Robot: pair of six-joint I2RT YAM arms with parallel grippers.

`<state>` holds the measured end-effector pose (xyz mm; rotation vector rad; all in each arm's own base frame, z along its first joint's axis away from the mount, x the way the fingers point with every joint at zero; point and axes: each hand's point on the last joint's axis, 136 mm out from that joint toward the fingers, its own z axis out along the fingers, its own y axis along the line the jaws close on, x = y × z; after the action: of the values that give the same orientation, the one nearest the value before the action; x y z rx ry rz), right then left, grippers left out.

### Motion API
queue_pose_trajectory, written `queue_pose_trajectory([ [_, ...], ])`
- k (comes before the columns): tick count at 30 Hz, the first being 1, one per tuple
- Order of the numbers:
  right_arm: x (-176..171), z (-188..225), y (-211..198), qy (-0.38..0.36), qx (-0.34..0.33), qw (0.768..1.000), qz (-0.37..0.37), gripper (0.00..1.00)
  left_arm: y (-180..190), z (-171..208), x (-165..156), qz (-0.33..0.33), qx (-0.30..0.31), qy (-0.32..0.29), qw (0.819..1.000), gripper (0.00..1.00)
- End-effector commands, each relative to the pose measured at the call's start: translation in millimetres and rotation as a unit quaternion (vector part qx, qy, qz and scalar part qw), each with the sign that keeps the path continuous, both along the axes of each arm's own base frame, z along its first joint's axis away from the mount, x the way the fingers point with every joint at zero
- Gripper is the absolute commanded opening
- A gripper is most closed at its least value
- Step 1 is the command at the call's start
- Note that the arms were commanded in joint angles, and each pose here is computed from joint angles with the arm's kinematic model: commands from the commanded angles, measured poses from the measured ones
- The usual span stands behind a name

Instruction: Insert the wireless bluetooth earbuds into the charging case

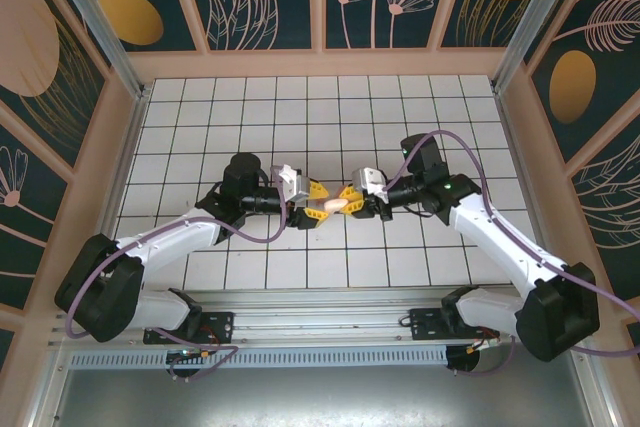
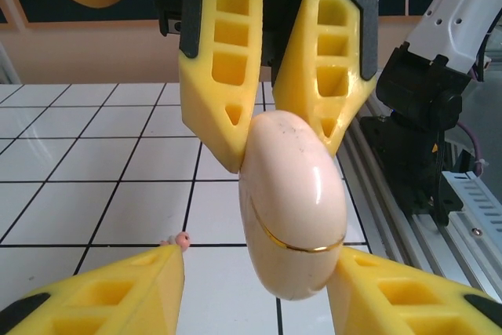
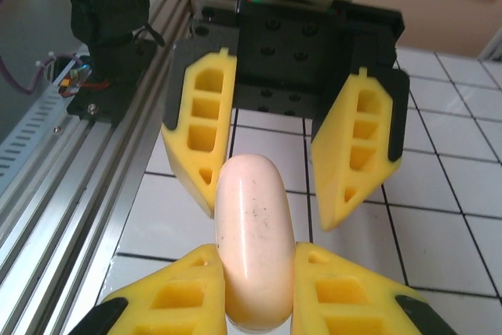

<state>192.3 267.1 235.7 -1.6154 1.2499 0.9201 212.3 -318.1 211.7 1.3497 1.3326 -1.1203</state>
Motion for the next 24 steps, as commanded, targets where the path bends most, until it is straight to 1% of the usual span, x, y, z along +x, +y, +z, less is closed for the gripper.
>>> queue_pose_trajectory([
  [1, -7.7, 18.9, 5.0, 0.006, 0.043, 0.999, 0.032, 0.19, 0.5, 4.8, -2.6, -0.004, -0.009, -0.008, 1.0, 0.49],
  [7, -0.8, 18.6, 9.3, 0.021, 0.04, 0.999, 0.031, 0.19, 0.7, 8.7, -4.5, -0.007, -0.013, -0.013, 1.0, 0.44],
  [14, 4.1, 19.8, 13.1, 0.03, 0.045, 0.998, 0.031, 0.18, 0.9, 12.3, -4.6, -0.004, -0.017, -0.018, 1.0, 0.42],
  [19, 9.5, 19.5, 15.5, 0.03, 0.044, 0.998, 0.025, 0.18, 0.6, 14.5, -5.8, -0.007, -0.02, -0.015, 1.0, 0.33],
  [24, 12.7, 18.1, 17.3, 0.03, 0.042, 0.998, 0.021, 0.18, -0.3, 17.6, -8.3, -0.014, -0.027, -0.011, 0.999, 0.29],
])
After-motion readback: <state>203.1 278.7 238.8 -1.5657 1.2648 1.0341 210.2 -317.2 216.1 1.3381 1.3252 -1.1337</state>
